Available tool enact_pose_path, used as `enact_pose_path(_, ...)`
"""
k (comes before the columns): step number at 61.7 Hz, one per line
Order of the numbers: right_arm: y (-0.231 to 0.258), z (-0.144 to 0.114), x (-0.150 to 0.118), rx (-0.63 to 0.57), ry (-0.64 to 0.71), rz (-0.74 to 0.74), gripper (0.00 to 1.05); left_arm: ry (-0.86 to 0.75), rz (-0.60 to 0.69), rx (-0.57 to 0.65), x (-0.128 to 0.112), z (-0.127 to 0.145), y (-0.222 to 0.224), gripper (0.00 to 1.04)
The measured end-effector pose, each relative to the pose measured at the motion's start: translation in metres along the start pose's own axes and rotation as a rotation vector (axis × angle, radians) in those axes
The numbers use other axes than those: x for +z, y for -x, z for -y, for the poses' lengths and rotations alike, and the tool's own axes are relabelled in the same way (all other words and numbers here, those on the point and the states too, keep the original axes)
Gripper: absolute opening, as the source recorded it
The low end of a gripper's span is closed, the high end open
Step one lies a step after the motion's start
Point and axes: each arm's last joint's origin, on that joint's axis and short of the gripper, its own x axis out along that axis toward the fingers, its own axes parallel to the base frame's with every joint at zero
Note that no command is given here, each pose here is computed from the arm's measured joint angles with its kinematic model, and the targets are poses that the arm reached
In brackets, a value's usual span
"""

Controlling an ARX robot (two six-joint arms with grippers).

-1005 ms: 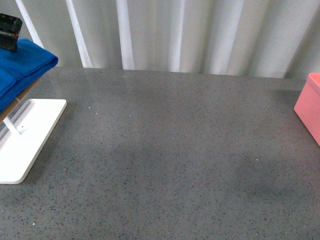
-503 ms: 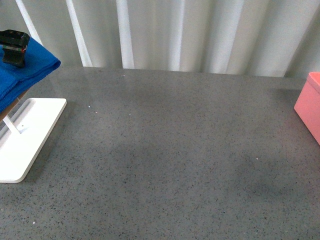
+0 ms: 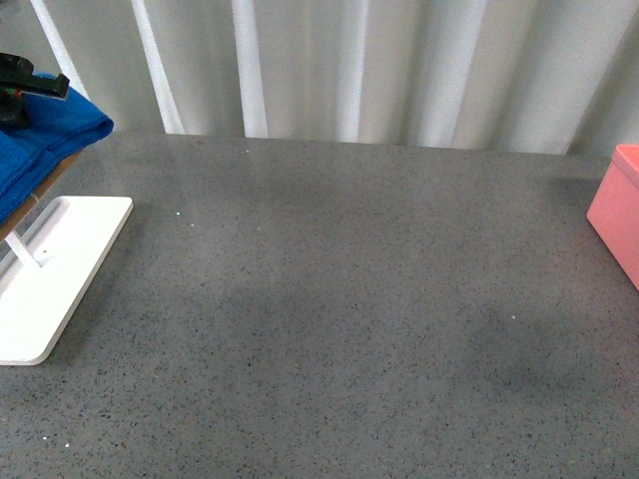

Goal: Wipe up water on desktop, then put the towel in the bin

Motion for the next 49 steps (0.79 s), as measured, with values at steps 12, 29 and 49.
enact_pose_path(12, 0.000, 0.000, 0.000, 0.000, 0.000, 0.000, 0.98, 0.000, 0.015, 0.005, 0.003, -0.003, 0.006, 0.05)
enact_pose_path(29, 0.000, 0.000, 0.000, 0.000, 0.000, 0.000, 0.98, 0.014, 0.097, -0.023, 0.026, -0.009, 0.043, 0.05)
enact_pose_path(49, 0.000, 0.000, 0.000, 0.000, 0.000, 0.000, 0.98, 0.044, 0.429, -0.278, 0.069, 0.024, 0.143, 0.05)
